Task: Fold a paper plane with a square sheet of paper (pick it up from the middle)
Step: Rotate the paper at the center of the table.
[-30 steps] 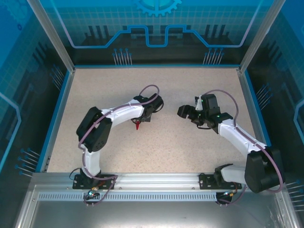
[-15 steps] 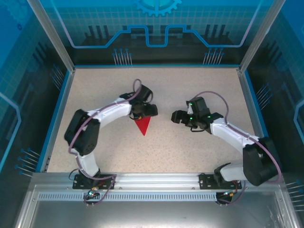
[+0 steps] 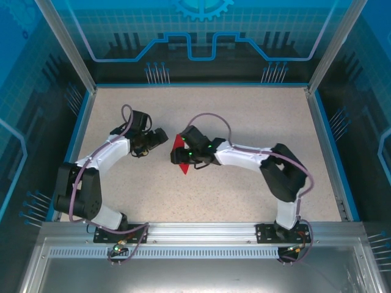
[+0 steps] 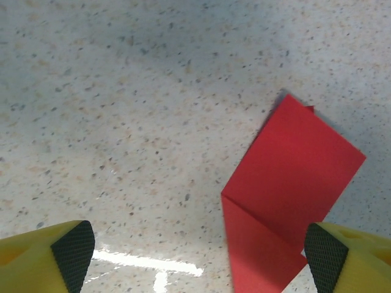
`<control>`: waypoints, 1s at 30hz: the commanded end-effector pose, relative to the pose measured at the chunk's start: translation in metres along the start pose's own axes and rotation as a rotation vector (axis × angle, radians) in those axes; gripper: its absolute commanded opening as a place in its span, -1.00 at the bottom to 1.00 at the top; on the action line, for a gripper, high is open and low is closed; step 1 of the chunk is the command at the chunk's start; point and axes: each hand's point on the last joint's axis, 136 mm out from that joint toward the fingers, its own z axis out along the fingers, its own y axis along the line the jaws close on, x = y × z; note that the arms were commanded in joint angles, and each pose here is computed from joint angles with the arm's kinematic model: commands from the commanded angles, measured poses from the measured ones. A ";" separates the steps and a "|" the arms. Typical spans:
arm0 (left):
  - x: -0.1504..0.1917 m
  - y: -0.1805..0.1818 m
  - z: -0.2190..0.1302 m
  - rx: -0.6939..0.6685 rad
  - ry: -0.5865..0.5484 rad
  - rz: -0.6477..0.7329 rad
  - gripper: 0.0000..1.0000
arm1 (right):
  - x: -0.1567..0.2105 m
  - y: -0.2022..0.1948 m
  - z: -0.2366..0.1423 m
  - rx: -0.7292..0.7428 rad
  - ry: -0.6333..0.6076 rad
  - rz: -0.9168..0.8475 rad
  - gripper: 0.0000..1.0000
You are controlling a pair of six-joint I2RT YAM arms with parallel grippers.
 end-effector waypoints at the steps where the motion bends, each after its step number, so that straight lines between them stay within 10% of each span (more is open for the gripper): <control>1: -0.002 -0.003 -0.014 0.046 -0.015 -0.005 0.85 | 0.002 -0.007 0.024 0.049 0.040 0.031 0.05; 10: -0.002 -0.004 -0.014 0.066 -0.015 0.033 0.88 | 0.027 -0.036 0.054 0.147 0.202 -0.064 -0.02; 21: 0.005 -0.015 -0.010 0.130 0.031 0.054 0.88 | 0.094 -0.076 -0.009 0.055 0.449 -0.465 -0.04; 26: 0.014 -0.022 -0.009 0.194 0.061 0.027 0.89 | 0.056 -0.058 -0.053 0.064 0.251 -0.540 0.03; 30: 0.025 -0.025 -0.005 0.239 0.089 -0.022 0.91 | 0.026 -0.052 -0.067 0.081 0.056 -0.263 0.06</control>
